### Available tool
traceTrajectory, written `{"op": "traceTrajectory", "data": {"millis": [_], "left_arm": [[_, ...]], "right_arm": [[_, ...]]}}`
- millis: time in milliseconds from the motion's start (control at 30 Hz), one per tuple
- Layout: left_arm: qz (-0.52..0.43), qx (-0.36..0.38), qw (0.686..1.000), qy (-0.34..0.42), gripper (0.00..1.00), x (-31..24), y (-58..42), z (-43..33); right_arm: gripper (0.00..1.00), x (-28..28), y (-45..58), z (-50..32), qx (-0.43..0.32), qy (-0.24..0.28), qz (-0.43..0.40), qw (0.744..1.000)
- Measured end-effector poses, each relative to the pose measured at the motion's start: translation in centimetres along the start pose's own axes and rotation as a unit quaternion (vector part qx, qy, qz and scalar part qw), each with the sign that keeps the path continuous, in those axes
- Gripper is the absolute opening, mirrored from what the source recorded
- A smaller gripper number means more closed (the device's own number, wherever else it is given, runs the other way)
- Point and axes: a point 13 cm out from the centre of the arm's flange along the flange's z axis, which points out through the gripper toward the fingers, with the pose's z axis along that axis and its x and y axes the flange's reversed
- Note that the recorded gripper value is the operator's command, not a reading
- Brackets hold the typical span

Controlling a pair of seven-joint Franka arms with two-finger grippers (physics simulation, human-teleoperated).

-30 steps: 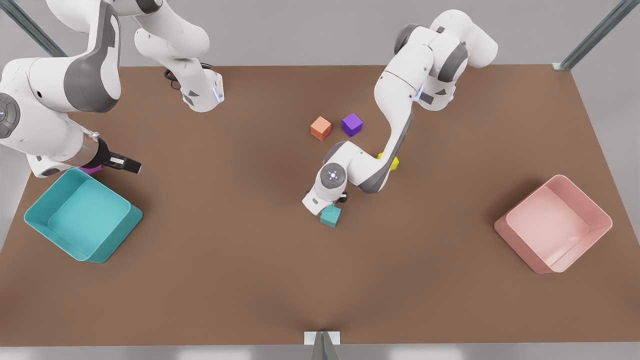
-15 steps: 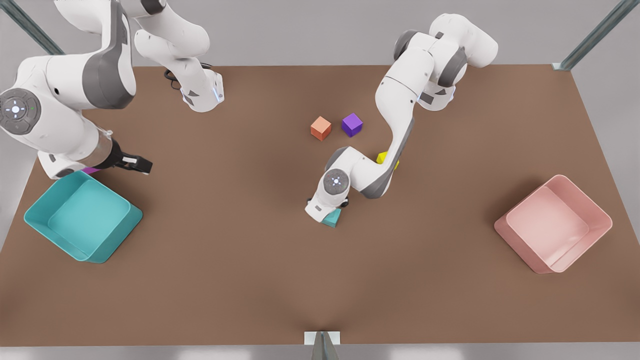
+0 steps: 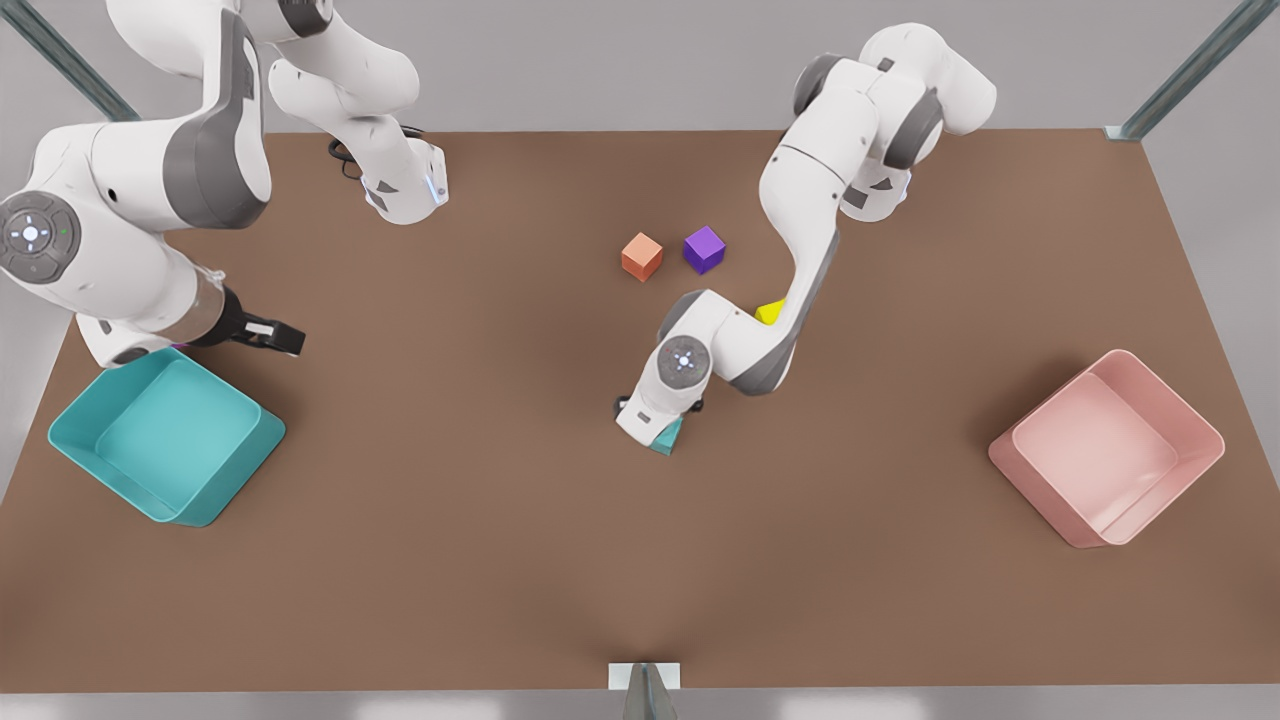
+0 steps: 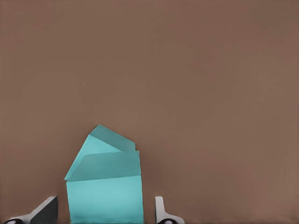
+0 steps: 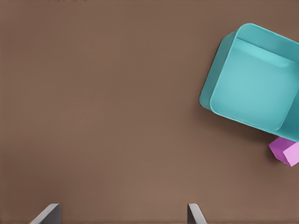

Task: Stack the two blue cubes on top of each other

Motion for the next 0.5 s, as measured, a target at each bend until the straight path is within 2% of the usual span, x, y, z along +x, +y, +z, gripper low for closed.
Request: {"op": "traceTrajectory", "data": {"millis": [133,200,267,300,433,500], "left_arm": [[-0.003,0.011,1.0,0.013,1.0,0.8,-0.4,-2.1],[-0.021,0.03,0.999,0.002,1.0,-0.8,1.7,-10.2],[-0.071,0.042,0.995,-0.05,1.0,-5.8,12.8,-26.1],[-0.09,0.023,0.994,-0.057,1.0,-6.7,18.6,-29.9],[-0.111,-0.057,0.992,-0.023,1.0,-4.3,34.1,-34.6],[-0.092,-0.079,0.993,0.0,1.0,-3.1,36.7,-34.8]], "right_arm": [[1.0,-0.1,0.1,0.1,0.001,0.001,0.0,1.0],[1.0,-0.1,0.1,0.1,0.001,0.001,0.001,1.0],[1.0,-0.3,0.1,0.0,0.0,-0.001,0.001,1.0],[1.0,-0.3,0.1,-0.1,0.0,-0.002,0.002,1.0],[1.0,-0.4,0.2,-0.1,0.0,-0.002,0.002,1.0],[1.0,-0.4,0.2,-0.1,0.0,-0.002,0.003,1.0]]}}
